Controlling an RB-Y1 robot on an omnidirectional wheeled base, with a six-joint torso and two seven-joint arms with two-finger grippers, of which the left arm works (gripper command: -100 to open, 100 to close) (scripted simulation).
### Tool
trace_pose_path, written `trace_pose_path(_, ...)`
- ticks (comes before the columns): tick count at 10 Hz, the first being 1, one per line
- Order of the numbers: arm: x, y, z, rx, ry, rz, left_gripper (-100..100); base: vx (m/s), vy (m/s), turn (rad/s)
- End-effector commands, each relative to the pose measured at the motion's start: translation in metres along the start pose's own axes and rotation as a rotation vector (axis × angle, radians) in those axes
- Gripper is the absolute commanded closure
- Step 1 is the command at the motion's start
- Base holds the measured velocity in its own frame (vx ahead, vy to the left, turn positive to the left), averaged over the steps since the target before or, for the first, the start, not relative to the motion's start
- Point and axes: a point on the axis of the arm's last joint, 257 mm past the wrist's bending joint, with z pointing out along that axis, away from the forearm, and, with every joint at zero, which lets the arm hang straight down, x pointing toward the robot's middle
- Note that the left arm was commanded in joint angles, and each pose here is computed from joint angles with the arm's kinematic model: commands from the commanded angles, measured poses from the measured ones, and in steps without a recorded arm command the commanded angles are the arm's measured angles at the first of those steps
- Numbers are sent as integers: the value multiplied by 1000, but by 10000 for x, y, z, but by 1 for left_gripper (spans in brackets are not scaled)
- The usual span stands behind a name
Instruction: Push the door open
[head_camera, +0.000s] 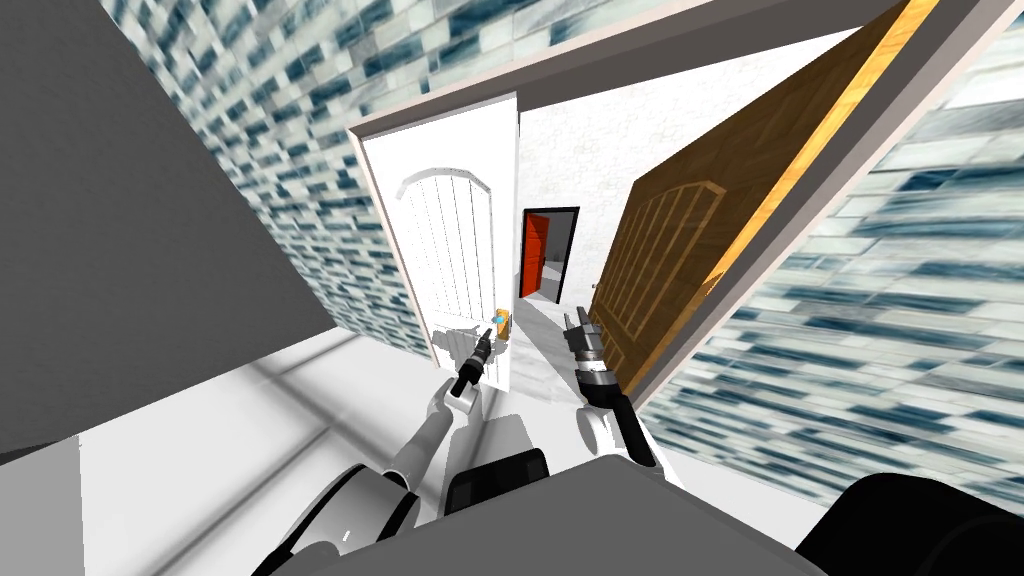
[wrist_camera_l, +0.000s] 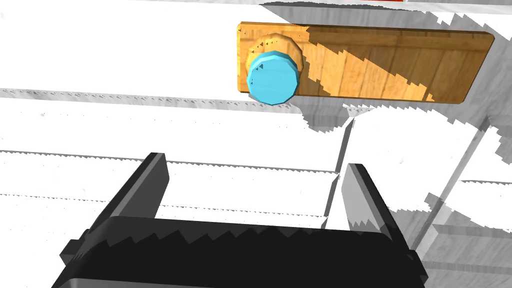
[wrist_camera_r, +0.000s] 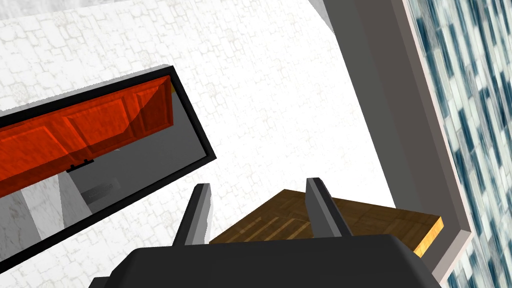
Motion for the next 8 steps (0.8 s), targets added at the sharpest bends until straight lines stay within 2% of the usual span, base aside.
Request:
trace_pose_path(1, 73, 33, 31, -12, 11, 0, -100, 53, 80, -57)
trace_pose_path(2, 35, 25, 18, -7, 6, 0, -100, 26, 41, -18)
trace_pose_path(3, -146, 50, -16, -14, -10, 24, -100, 132, -56, -34)
trace_pose_path(6, -253, 61, -36, -18, -22, 35, -100, 168, -83, -23)
trace_pose_path(8, -229, 58, -27, -16, -24, 28, -100, 201, -93, -25)
